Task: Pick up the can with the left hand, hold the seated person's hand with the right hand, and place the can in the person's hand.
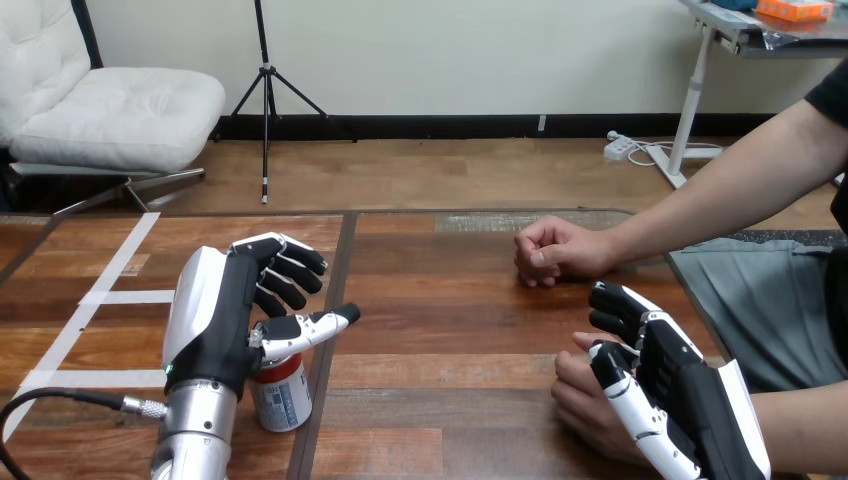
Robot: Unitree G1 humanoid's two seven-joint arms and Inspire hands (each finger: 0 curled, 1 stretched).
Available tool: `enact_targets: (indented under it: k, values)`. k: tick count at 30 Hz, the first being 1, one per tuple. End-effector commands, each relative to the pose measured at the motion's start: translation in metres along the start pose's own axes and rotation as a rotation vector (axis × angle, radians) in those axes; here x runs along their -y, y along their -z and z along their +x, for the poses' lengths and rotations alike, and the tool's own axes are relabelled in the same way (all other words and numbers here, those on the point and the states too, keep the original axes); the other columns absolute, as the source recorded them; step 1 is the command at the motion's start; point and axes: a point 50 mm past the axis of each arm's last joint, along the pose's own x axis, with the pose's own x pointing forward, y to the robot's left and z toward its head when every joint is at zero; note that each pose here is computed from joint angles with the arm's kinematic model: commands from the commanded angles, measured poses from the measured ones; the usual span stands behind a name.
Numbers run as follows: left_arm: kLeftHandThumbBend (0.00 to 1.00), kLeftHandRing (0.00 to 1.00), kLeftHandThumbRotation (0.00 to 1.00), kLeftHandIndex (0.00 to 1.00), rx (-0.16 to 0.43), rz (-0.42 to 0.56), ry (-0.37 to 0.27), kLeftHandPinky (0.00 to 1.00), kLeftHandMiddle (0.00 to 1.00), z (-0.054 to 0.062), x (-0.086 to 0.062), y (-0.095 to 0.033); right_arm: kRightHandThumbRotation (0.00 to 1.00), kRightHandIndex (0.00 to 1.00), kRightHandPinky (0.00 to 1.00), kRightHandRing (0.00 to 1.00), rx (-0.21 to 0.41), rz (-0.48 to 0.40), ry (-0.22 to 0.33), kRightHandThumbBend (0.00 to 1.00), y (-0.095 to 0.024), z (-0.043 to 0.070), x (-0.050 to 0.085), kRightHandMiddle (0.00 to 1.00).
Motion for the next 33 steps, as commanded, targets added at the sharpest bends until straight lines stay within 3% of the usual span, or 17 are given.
enact_targets:
  k: [1,21,33]
  values:
    - [0.72,0.44,0.0,0.49,0.071,0.019,-0.026,0.37,0.49,0.0123,-0.0105,-0.0169,0.66,0.83,0.78,0.85,0.083,0.001,0.002,0.57,-0.0095,0.0143,-0.0015,0.86]
    - [0.73,0.45,0.0,0.51,0.057,0.03,0.001,0.39,0.5,0.0077,-0.0067,-0.0134,0.66,0.82,0.78,0.85,0.083,0.004,0.006,0.57,-0.0086,0.0134,0.0004,0.85]
    - [0.83,0.54,0.0,0.58,0.033,0.077,0.018,0.47,0.59,0.0056,-0.0096,-0.011,0.66,0.82,0.79,0.85,0.088,0.003,0.003,0.57,-0.0088,0.0145,0.0015,0.86]
